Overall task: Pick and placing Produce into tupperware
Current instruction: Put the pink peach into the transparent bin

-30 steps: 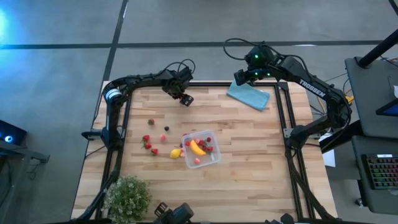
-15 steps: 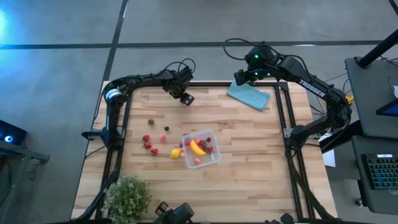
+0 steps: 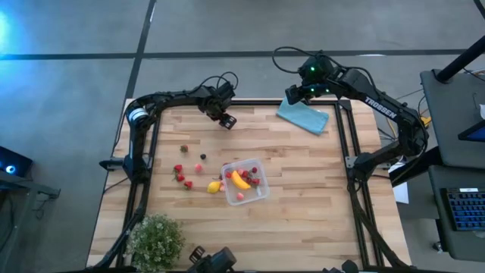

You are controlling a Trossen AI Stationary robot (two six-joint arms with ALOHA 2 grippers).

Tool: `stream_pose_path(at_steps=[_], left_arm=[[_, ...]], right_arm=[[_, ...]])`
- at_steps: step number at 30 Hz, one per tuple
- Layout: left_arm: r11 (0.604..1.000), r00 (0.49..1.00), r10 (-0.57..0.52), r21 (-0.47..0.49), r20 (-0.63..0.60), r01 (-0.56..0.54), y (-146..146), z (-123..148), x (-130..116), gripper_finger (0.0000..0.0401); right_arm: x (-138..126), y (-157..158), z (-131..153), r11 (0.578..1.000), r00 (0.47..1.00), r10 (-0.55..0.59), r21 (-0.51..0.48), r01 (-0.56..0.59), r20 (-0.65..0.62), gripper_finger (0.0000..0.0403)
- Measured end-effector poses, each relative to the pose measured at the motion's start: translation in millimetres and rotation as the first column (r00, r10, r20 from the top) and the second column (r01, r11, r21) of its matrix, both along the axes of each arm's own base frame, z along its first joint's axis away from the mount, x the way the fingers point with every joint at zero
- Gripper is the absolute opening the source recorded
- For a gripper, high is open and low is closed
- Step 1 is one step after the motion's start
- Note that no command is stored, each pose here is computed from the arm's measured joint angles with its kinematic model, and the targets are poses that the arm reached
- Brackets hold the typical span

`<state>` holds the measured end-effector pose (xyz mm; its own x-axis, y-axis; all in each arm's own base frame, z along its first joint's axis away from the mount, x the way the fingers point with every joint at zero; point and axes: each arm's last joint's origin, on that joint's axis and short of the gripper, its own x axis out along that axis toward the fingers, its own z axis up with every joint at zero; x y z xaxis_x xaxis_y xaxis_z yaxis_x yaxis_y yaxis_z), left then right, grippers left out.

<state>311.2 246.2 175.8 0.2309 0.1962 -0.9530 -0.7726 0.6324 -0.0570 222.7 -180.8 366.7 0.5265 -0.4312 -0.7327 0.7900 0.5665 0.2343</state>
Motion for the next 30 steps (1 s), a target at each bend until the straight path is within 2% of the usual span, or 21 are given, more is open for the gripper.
stream_pose_path(at_steps=[8,16,30], left_arm=[[1.000,1.000,0.001,-0.018,-0.013,-0.001,-3.6,-11.5,-4.1,0.0157],[1.000,0.999,0.001,0.018,0.034,-0.001,0.7,-4.9,1.6,0.0157],[1.000,1.000,-0.002,0.017,0.031,0.002,-0.4,-9.0,0.2,0.0151]], right_arm=[[0.0,0.0,0.0,1.000,1.000,0.000,0.000,0.000,0.000,0.0228],[0.0,0.1,0.0,1.000,1.000,0.000,0.000,0.000,0.000,0.0228],[0.0,0.1,0.0,1.000,1.000,0.000,0.000,0.000,0.000,0.0228]])
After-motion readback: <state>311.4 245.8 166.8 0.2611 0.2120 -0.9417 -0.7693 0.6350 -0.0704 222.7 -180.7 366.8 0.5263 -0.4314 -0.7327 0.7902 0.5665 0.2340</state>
